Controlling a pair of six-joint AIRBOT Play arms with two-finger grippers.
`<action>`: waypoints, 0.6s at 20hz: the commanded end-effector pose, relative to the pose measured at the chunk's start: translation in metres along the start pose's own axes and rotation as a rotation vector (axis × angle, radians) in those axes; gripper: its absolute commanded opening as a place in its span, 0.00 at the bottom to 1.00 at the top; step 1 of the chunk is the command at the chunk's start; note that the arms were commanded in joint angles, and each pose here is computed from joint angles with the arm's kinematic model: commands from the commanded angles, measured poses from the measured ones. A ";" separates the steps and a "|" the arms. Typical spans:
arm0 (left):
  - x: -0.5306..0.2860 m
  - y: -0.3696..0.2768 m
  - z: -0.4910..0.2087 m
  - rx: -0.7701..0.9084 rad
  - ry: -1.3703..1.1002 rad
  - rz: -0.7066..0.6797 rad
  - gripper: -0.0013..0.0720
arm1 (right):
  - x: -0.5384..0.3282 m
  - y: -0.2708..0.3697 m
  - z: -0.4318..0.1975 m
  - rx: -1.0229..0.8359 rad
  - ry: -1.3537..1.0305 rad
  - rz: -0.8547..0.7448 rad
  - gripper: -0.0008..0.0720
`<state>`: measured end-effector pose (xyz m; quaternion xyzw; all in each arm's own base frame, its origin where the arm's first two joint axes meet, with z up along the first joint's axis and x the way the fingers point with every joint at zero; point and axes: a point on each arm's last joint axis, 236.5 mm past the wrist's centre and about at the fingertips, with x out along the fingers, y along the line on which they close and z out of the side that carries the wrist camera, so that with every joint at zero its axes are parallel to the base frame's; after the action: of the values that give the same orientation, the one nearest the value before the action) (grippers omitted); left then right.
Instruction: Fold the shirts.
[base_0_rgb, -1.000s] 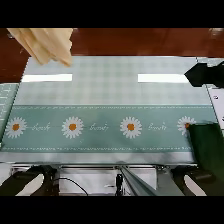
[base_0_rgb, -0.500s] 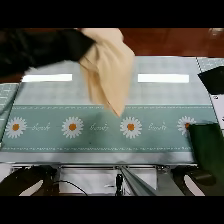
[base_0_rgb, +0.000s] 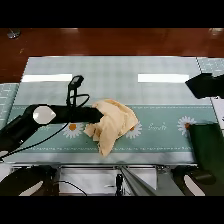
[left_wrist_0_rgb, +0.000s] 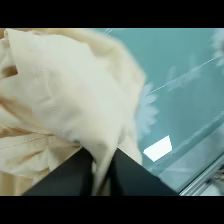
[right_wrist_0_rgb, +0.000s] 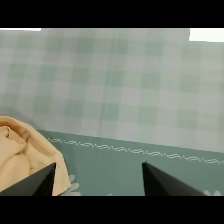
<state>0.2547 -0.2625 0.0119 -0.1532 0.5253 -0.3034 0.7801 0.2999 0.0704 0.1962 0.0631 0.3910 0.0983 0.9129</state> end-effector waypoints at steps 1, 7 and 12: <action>0.000 0.043 -0.041 -0.065 0.150 0.056 0.95 | 0.054 0.004 -0.020 0.064 0.090 0.052 0.87; -0.139 0.124 0.052 -0.162 -0.029 0.273 0.98 | 0.067 -0.077 0.020 0.188 0.026 -0.120 0.87; -0.163 0.101 0.061 -0.461 -0.273 -0.047 0.98 | 0.068 -0.171 -0.067 0.486 0.191 -0.271 0.87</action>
<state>0.3074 -0.0746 0.0791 -0.2664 0.5019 -0.1345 0.8118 0.3449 -0.0477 0.1116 0.1622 0.4539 -0.0705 0.8733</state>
